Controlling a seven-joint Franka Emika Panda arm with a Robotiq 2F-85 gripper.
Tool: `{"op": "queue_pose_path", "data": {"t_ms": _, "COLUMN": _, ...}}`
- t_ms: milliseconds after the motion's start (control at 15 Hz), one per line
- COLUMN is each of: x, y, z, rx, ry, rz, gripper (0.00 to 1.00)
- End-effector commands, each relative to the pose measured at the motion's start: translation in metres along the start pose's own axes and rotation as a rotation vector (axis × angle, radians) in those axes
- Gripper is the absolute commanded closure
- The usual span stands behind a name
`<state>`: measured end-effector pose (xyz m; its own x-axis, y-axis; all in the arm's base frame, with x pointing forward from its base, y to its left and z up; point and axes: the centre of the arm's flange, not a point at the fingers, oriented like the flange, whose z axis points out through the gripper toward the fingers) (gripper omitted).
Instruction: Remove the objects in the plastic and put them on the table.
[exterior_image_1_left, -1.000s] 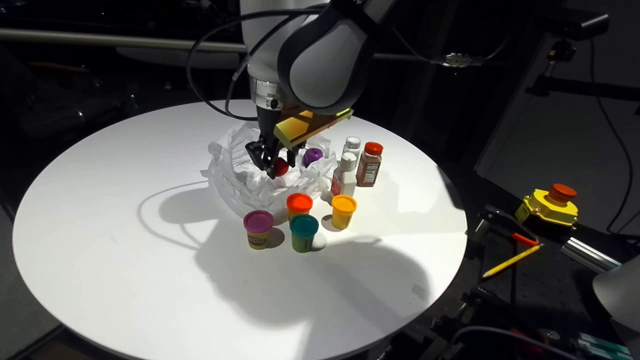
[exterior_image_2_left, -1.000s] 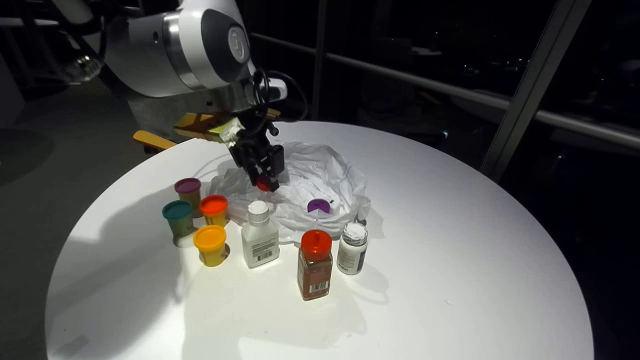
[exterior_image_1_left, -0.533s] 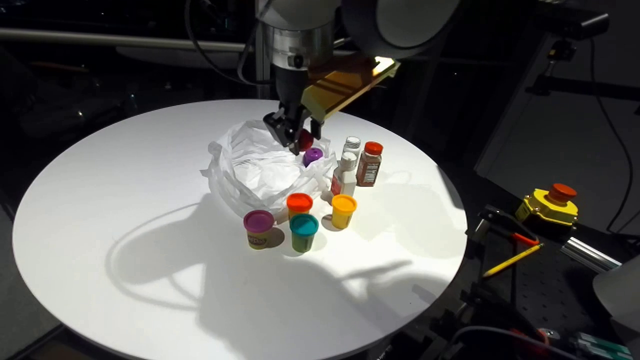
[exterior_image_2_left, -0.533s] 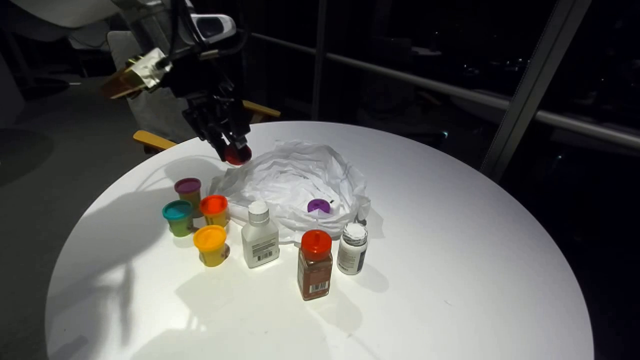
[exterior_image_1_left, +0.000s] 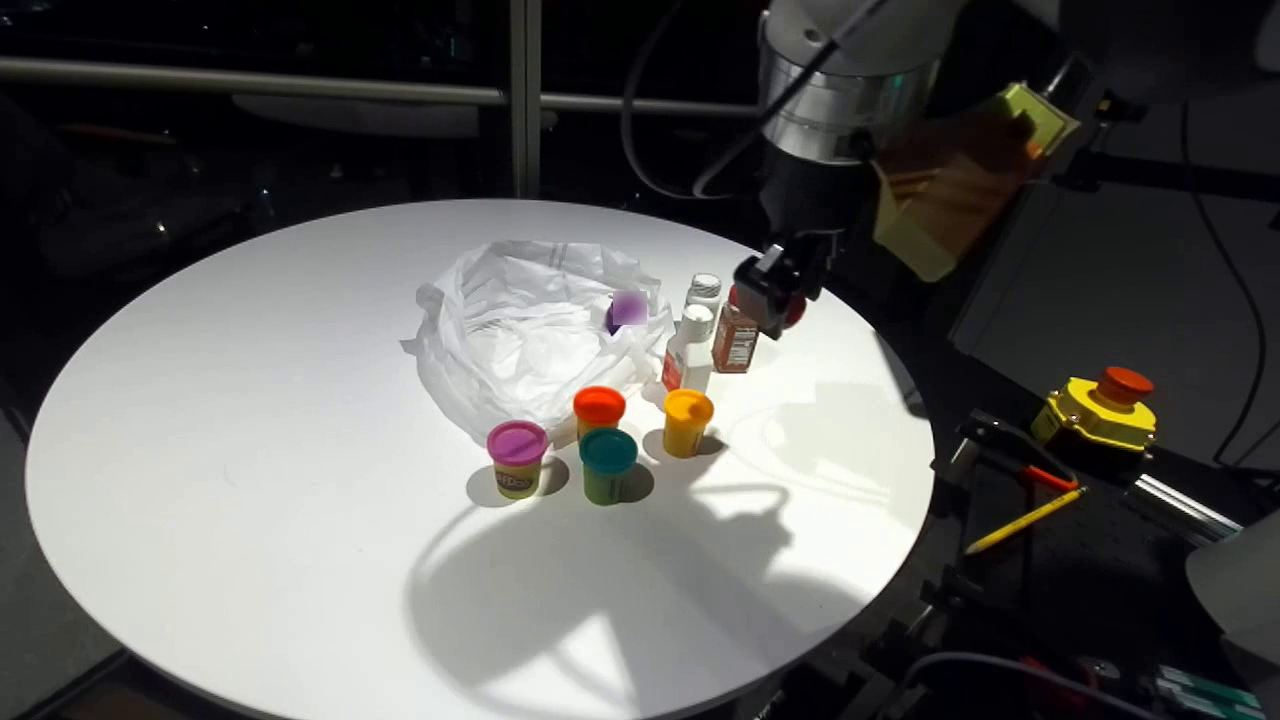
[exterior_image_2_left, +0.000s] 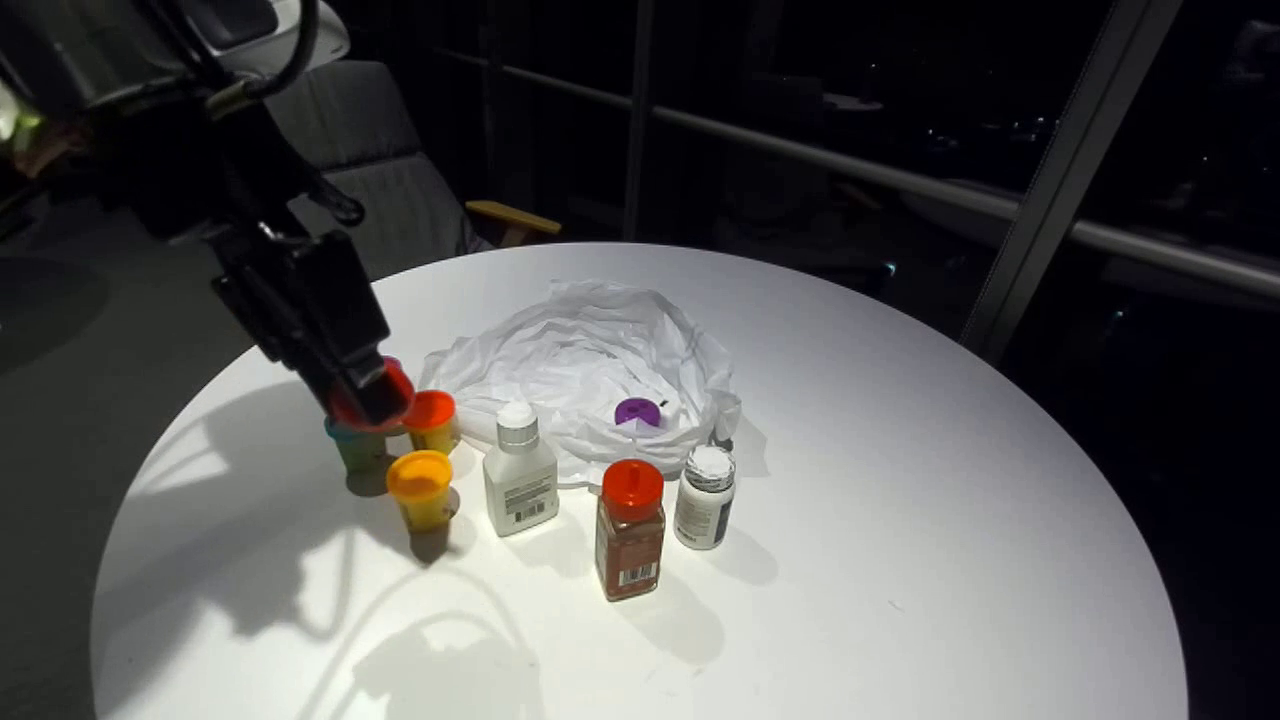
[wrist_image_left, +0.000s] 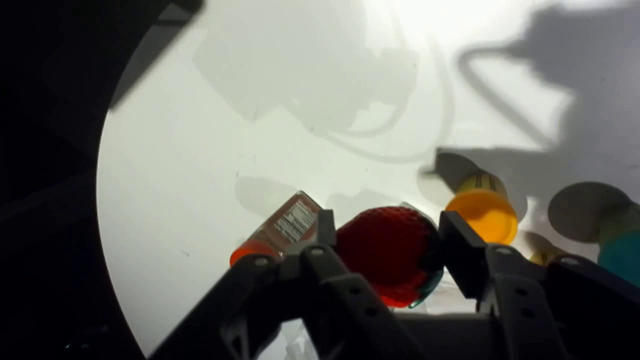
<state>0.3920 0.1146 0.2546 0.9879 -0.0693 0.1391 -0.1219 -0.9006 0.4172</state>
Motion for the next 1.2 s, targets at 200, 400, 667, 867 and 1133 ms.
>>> {"op": "queue_pose_path", "data": {"t_ms": 200, "x": -0.033, "y": 0.05, "z": 0.08, "rx": 0.154, "ry": 0.038, "rz": 0.038, "gripper": 0.7}}
{"op": "queue_pose_path", "data": {"t_ms": 400, "x": -0.018, "y": 0.053, "z": 0.114, "rx": 0.153, "ry": 0.015, "rz": 0.082, "gripper": 0.7}}
{"op": "queue_pose_path", "data": {"t_ms": 667, "x": -0.011, "y": 0.039, "z": 0.158, "rx": 0.125, "ry": -0.039, "rz": 0.113, "gripper": 0.7}}
{"op": "queue_pose_path", "data": {"t_ms": 867, "x": -0.006, "y": 0.024, "z": 0.169, "rx": 0.13, "ry": -0.045, "rz": 0.114, "gripper": 0.7}}
{"op": "queue_pose_path", "data": {"t_ms": 1133, "x": 0.004, "y": 0.015, "z": 0.174, "rx": 0.115, "ry": -0.016, "rz": 0.141, "gripper": 0.63}}
